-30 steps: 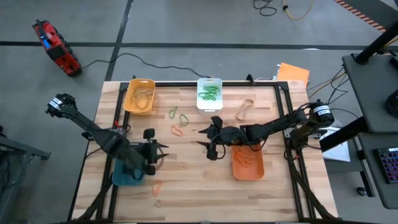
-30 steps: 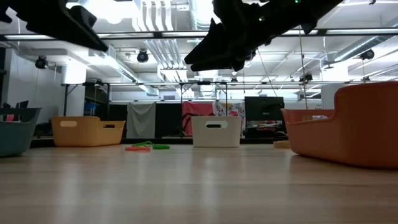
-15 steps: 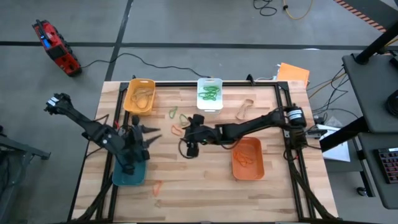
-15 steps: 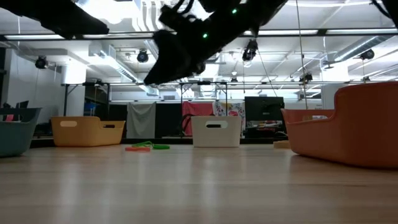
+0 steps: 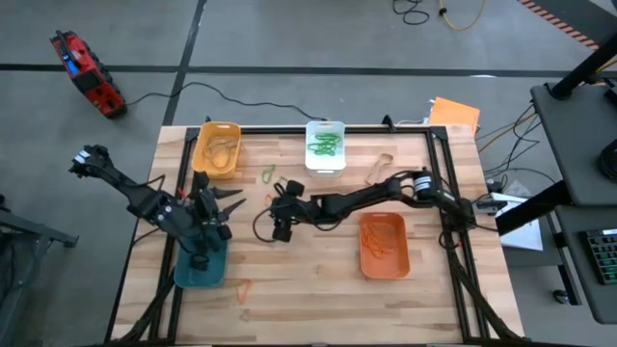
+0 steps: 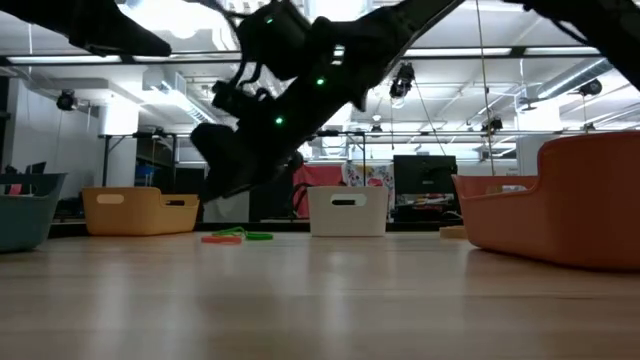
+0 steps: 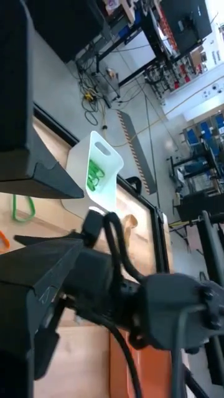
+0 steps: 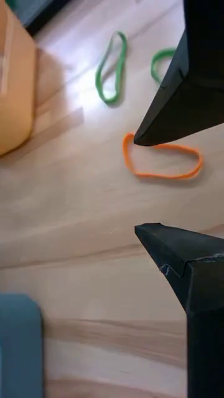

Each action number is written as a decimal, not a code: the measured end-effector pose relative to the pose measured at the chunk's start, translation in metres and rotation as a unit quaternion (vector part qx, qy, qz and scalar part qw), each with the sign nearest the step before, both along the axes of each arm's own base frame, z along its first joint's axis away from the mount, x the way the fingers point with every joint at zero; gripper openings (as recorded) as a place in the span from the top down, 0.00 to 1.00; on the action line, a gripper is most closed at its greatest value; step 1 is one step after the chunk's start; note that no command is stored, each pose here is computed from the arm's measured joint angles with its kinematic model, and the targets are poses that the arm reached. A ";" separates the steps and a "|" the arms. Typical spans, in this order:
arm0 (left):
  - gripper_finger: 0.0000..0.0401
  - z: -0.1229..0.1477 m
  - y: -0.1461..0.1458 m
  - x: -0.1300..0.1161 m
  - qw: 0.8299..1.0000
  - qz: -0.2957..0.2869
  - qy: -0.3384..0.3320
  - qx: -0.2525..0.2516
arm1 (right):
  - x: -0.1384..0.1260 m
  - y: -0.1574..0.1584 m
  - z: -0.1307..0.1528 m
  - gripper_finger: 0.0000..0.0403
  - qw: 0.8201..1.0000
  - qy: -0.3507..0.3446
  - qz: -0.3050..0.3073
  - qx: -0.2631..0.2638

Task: Sort rubber bands into baskets
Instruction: Put the orange rubber band into the orange bin

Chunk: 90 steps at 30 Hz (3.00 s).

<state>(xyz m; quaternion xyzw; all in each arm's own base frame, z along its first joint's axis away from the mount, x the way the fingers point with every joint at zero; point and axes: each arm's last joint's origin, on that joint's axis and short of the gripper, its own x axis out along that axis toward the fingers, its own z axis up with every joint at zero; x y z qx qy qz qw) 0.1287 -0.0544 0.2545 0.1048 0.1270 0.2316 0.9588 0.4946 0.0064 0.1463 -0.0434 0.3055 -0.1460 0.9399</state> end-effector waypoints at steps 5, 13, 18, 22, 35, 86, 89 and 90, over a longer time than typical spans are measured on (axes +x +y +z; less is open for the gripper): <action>0.75 -0.004 -0.004 0.005 1.000 -0.008 0.015 0.004 | 0.018 -0.014 -0.022 0.47 0.999 0.033 -0.024 0.010; 0.75 -0.010 -0.009 0.013 0.999 -0.011 0.034 0.011 | 0.038 -0.020 -0.039 0.47 0.996 0.077 -0.035 0.016; 0.75 -0.010 -0.009 0.013 0.999 -0.004 0.032 0.013 | 0.043 -0.020 -0.042 0.52 0.995 0.095 -0.037 0.017; 0.75 -0.007 -0.009 0.013 1.000 -0.003 0.028 0.011 | 0.042 -0.020 -0.043 0.64 0.993 0.110 -0.032 0.016; 0.75 -0.001 -0.010 0.015 1.000 0.000 0.015 -0.003 | 0.037 -0.017 -0.040 0.97 0.989 0.146 0.023 0.028; 0.75 -0.007 -0.015 0.022 1.000 0.008 0.014 -0.023 | 0.007 -0.030 -0.047 0.50 0.993 0.037 0.075 0.085; 0.75 -0.007 -0.015 0.022 1.000 0.008 0.014 -0.023 | 0.007 -0.030 -0.053 0.52 0.993 0.039 0.070 0.088; 0.75 -0.007 -0.015 0.022 1.000 0.008 0.014 -0.023 | 0.007 -0.030 -0.054 0.53 0.993 0.040 0.069 0.090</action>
